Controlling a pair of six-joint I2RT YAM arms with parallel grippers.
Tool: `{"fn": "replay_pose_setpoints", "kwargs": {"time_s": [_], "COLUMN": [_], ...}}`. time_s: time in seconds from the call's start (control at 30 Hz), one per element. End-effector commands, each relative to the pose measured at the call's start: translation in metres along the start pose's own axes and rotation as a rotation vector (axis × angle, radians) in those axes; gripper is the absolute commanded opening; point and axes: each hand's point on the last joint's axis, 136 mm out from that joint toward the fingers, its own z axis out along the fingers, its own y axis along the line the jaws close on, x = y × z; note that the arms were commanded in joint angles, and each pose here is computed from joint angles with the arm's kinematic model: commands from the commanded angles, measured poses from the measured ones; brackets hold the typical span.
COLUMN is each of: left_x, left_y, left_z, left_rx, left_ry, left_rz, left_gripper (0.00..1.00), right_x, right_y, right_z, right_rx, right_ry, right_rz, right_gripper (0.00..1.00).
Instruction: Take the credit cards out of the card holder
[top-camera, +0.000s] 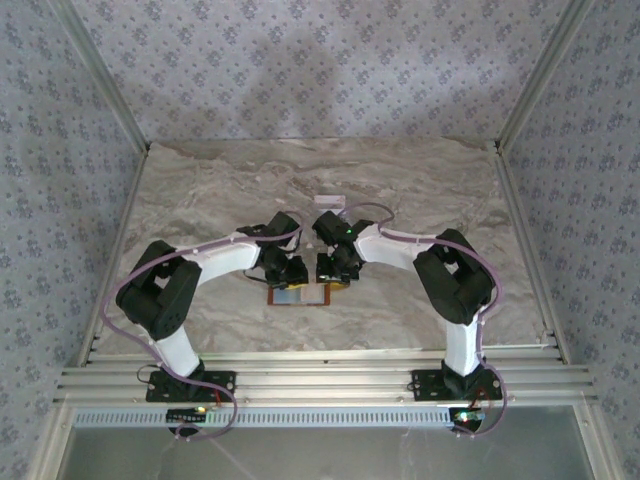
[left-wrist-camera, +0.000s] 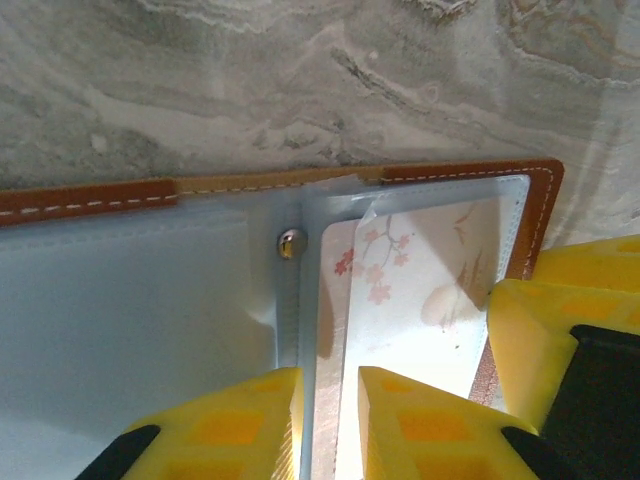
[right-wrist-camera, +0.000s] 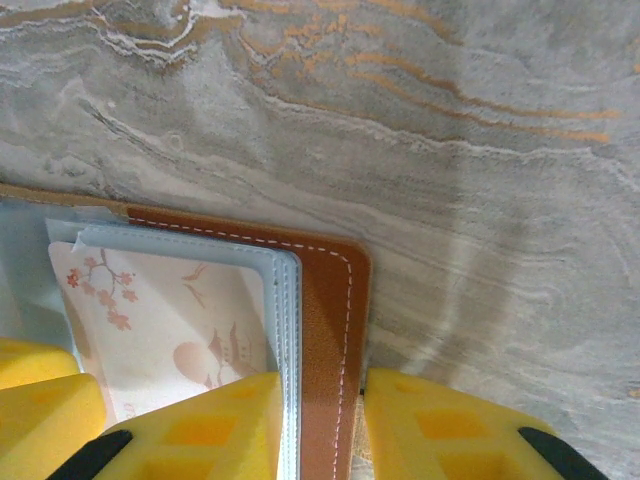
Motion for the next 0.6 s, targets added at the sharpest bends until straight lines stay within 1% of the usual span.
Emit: {"fn": "replay_pose_setpoints", "kwargs": {"time_s": [0.0,0.2,0.3,0.4,0.57], "left_x": [0.003,0.005,0.003,0.002,0.000], "left_y": [0.002,0.016,0.018,0.015,0.018], "left_z": [0.005,0.007,0.007,0.006,-0.003], "left_rx": [0.024,-0.033,-0.031,-0.010,-0.024], "left_ry": [0.020,0.021,0.008,-0.006,-0.027], "left_rz": [-0.011,-0.024,-0.025,-0.010,-0.006], "left_gripper": [0.21,0.19,0.17,0.12,0.09], "right_x": [0.007,0.007,0.007,0.007,0.008], "right_y": [-0.009,-0.008,-0.009,-0.009,-0.009], "right_z": [0.005,0.004,0.004,0.004,0.004], "right_rx": [0.053,0.049,0.049,0.049,0.049], "right_ry": [0.029,0.029,0.030,0.030,0.030], "right_rz": [-0.009,-0.010,-0.009,-0.010,-0.009], "right_gripper": [0.29,0.29,0.28,0.28,0.28]}}
